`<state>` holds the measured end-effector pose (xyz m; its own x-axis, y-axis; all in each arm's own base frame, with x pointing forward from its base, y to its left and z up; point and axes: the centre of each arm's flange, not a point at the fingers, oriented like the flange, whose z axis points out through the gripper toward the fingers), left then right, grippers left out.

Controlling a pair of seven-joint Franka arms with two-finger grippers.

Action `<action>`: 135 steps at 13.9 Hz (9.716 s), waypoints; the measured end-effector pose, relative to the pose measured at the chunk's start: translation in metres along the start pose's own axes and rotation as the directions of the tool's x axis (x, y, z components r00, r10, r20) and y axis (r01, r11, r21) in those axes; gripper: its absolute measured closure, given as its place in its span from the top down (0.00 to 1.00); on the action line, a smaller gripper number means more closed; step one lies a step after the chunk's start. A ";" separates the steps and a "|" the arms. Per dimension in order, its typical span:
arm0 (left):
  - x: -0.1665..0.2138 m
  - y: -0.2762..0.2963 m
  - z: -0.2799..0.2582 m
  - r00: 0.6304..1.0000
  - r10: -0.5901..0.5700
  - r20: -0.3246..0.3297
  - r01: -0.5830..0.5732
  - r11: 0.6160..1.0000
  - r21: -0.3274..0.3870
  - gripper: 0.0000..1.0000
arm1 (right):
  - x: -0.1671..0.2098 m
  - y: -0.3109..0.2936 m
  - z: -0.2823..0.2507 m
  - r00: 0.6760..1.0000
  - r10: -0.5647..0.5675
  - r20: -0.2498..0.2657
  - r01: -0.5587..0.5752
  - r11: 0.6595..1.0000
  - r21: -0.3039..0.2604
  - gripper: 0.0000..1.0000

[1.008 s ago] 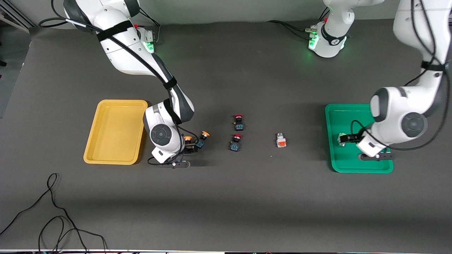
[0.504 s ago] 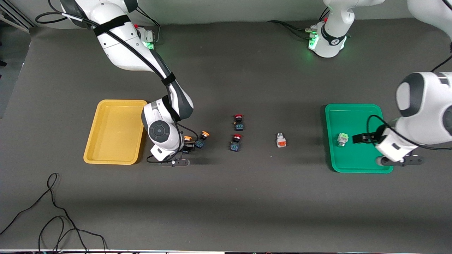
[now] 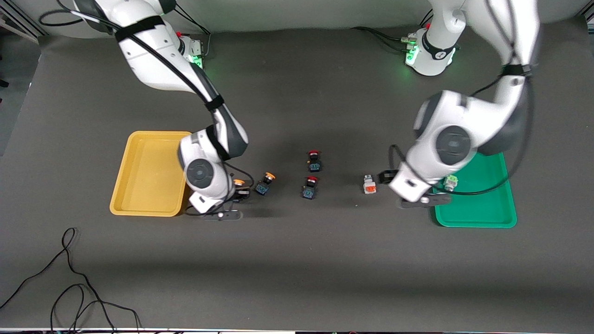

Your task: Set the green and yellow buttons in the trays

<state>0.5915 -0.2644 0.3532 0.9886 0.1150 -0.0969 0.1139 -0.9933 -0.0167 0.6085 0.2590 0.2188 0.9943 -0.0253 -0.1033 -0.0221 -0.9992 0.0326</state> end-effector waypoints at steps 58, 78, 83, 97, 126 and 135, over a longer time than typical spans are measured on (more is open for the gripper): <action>0.030 -0.362 -0.139 0.977 0.198 0.080 -0.196 0.980 -0.025 1.00 | -0.011 -0.092 0.034 0.969 0.245 -0.017 -0.243 0.968 0.057 1.00; -0.029 -0.226 -0.225 0.981 0.192 0.003 -0.192 0.981 -0.004 1.00 | -0.031 -0.101 -0.003 0.947 0.317 0.045 -0.317 0.948 0.001 0.40; -0.029 -0.228 -0.227 0.982 0.189 -0.001 -0.189 0.982 -0.004 1.00 | -0.024 -0.008 -0.123 0.966 0.214 0.148 -0.213 0.977 -0.019 0.40; -0.028 -0.229 -0.227 0.982 0.187 0.000 -0.187 0.982 -0.004 1.00 | -0.055 0.263 -0.044 0.972 -0.198 0.124 0.204 0.978 -0.042 0.40; -0.028 -0.229 -0.227 0.983 0.186 0.001 -0.186 0.983 -0.004 1.00 | -0.048 0.291 -0.093 0.969 -0.223 0.111 0.216 0.974 0.065 1.00; -0.028 -0.230 -0.227 0.983 0.186 0.001 -0.186 0.983 -0.004 1.00 | -0.038 0.284 -0.328 0.993 -0.085 0.075 0.079 0.994 0.078 1.00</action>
<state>0.5595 -0.0409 0.5853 0.9925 -0.0713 -0.0997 -0.0711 -0.9975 0.0058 0.5989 -0.0135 0.5579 0.9819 0.0579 -0.1804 0.0489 -0.9973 -0.0539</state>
